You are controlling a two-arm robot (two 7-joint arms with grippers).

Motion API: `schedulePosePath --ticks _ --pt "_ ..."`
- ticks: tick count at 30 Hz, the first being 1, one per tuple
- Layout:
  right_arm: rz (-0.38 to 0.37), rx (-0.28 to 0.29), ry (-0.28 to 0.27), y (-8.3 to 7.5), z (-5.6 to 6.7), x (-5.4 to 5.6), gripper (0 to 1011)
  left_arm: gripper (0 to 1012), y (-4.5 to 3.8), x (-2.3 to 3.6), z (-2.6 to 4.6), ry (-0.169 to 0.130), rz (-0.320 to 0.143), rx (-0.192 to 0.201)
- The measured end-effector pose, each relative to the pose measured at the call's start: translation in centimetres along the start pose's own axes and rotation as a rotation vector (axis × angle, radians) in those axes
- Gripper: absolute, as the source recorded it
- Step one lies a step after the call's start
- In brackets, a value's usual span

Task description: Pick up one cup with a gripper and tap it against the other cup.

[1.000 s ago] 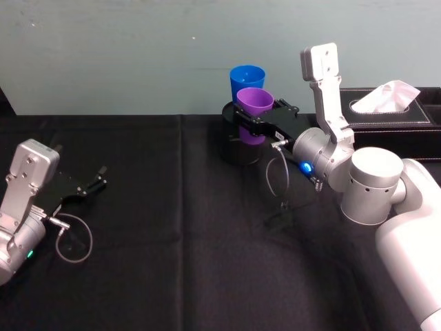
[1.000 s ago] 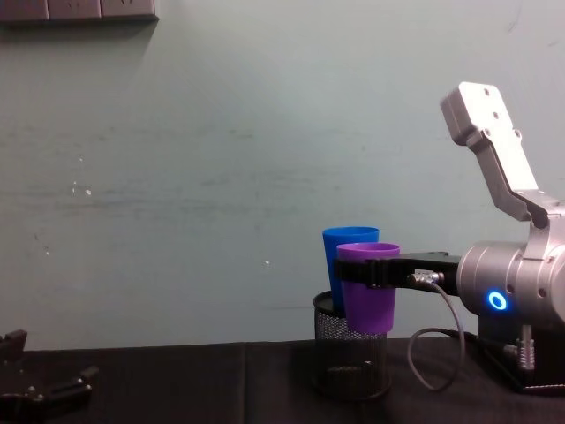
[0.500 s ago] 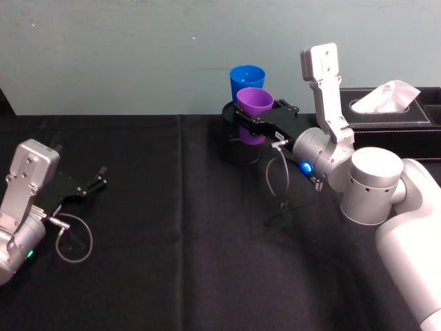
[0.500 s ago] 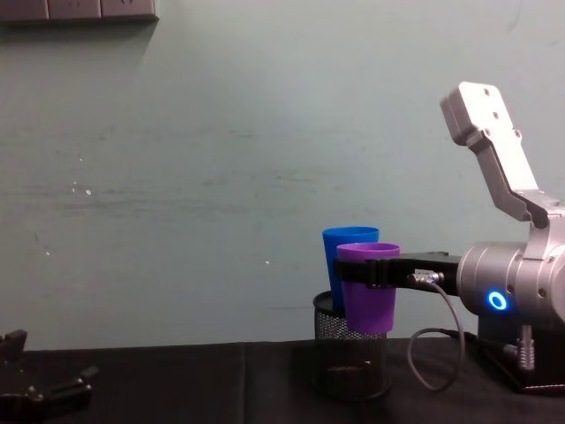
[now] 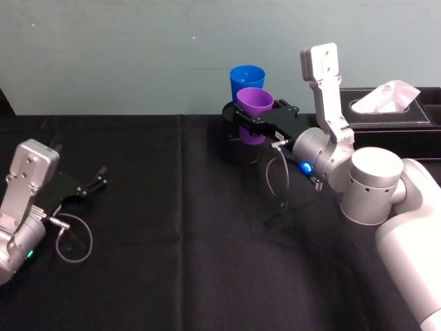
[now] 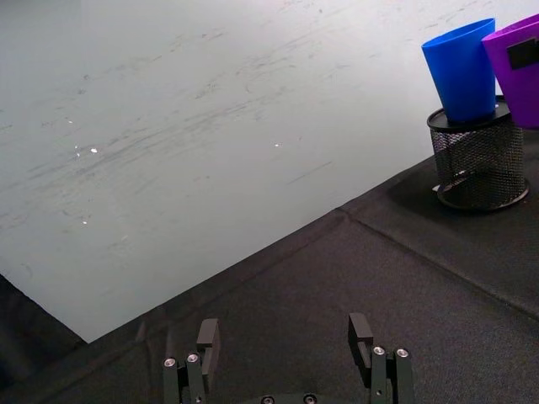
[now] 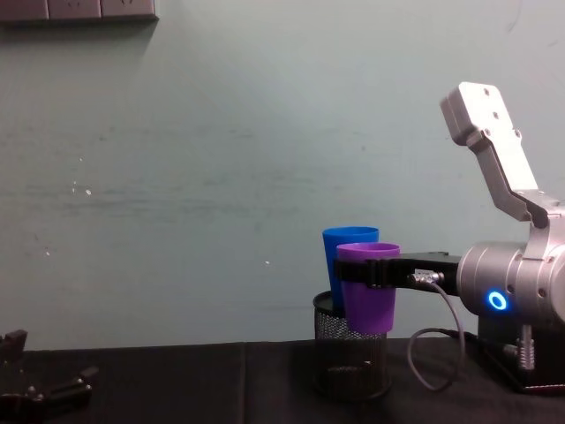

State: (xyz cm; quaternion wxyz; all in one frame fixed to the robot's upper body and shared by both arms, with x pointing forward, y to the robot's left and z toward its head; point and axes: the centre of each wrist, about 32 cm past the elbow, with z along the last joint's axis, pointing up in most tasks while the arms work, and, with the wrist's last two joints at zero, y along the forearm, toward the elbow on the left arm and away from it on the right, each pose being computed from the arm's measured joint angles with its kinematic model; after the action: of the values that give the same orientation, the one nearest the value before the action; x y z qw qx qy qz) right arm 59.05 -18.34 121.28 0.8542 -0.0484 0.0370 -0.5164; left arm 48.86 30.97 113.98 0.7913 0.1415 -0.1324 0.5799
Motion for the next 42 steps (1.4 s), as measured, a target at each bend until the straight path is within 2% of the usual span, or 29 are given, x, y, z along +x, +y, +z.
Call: schedulePosePath --ticks 16,19,24,32,39,42 --pt "0.000 0.000 0.000 0.0 0.0 0.0 724 1000 0.00 0.00 0.00 0.000 0.000 0.000" --pt "0.003 0.001 0.000 -0.4 -0.1 -0.1 724 1000 0.00 0.00 0.00 0.000 0.000 0.000" --pt "0.018 0.001 0.001 -2.0 -0.5 -0.4 724 1000 0.00 0.00 0.00 0.000 0.000 0.000" --pt "0.032 0.002 -0.003 -6.2 -1.7 -1.1 724 1000 0.00 0.00 0.00 0.000 0.000 0.000" --pt "0.033 -0.009 -0.014 -9.5 -3.5 -1.9 724 1000 0.00 0.00 0.00 0.000 0.000 0.000" --pt "0.027 -0.003 -0.024 -10.2 -4.2 -2.2 724 1000 0.00 0.00 0.00 0.000 0.000 0.000"
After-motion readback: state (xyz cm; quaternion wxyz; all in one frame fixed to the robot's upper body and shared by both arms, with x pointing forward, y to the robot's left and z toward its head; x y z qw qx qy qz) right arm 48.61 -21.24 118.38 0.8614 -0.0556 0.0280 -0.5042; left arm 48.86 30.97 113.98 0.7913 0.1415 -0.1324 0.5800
